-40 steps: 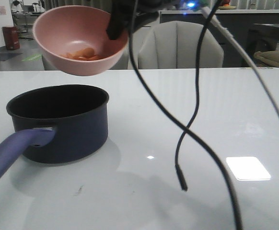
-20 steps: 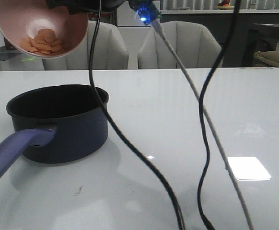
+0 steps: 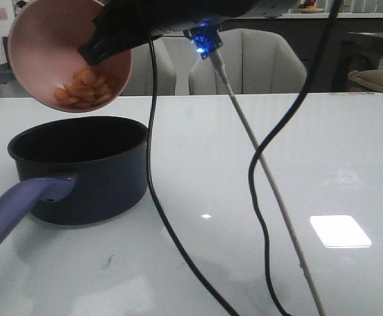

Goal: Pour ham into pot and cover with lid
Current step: 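Tilt the pink bowl with the right gripper to pour pieces into the saucepan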

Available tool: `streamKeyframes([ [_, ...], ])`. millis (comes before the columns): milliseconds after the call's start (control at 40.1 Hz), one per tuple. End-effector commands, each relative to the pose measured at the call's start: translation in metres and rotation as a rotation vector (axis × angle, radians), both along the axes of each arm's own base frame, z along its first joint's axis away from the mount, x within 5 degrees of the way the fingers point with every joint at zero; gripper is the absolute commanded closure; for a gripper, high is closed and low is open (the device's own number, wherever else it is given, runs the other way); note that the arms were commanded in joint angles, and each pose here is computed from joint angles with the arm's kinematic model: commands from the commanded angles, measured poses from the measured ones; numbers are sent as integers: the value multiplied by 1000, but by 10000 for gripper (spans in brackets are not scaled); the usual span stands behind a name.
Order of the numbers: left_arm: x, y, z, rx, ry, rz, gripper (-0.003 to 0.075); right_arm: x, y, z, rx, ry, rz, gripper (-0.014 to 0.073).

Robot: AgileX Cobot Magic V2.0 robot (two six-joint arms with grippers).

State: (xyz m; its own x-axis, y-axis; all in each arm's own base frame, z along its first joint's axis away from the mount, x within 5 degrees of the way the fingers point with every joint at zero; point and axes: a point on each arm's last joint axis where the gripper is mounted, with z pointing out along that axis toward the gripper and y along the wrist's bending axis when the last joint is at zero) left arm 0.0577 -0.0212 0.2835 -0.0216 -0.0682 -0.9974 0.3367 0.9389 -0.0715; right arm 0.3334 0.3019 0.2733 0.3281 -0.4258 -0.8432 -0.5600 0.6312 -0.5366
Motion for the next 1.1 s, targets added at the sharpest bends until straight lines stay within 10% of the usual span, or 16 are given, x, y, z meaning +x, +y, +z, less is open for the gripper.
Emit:
streamKeyframes([
  [0,-1,0,16,-42,-89,-4,136,-10,2,40,1,-283,-47,457],
  [250,-1,0,16,-42,-89,-4,136,-23,28,17,-206,-586,-194,457],
  [524,-1,0,16,-42,-89,-4,136,-23,29,2,-135,-790,-355,457],
  [749,-1,0,16,-42,-89,-4,136,-20,27,2,-14,-620,-324,459],
  [1073,-1,0,16,-42,-89,-4,136,-27,12,33,201,-23,-241,459],
])
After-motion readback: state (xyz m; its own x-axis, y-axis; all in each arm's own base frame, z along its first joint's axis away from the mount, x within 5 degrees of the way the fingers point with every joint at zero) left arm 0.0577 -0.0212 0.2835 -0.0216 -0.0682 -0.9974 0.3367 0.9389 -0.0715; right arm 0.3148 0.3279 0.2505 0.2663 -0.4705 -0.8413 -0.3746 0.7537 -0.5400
